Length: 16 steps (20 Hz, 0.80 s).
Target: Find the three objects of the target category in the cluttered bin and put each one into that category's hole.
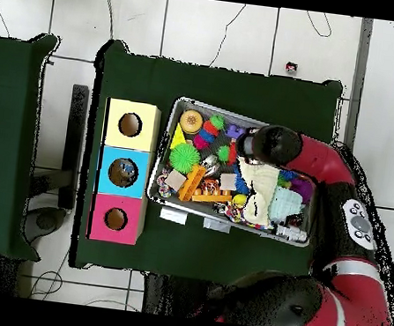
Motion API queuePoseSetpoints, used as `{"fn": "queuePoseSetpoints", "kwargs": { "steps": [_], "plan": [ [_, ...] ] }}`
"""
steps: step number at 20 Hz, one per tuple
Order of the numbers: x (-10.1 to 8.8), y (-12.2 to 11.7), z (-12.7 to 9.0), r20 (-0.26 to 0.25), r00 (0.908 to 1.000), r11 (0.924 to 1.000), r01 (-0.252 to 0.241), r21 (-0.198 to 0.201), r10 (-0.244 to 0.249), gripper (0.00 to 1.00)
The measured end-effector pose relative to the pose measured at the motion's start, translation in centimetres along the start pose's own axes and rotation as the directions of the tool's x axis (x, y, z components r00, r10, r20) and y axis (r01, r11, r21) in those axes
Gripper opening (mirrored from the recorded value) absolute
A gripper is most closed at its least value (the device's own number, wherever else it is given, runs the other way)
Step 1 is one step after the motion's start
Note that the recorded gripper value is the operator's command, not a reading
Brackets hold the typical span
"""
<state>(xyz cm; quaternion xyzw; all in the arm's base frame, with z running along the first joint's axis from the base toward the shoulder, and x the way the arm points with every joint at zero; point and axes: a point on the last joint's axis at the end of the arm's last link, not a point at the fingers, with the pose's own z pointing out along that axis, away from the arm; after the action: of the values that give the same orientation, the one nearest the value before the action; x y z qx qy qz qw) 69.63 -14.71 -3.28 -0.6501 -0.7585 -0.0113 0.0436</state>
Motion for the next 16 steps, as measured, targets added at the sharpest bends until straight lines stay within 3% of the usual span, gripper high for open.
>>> {"fn": "queuePoseSetpoints", "kwargs": {
  "steps": [2,6,16],
  "plan": [
    [1.0,0.4,-0.2,0.046,0.9984,0.9995,0.032,-0.005,-0.031,0.0],
    [1.2,0.5,-0.4,0.096,0.9941,0.9986,0.051,-0.014,-0.049,0.0],
    [-3.7,-2.2,-1.5,0.2,0.9797,0.9998,0.009,0.019,-0.013,0.0]
  ]
}}
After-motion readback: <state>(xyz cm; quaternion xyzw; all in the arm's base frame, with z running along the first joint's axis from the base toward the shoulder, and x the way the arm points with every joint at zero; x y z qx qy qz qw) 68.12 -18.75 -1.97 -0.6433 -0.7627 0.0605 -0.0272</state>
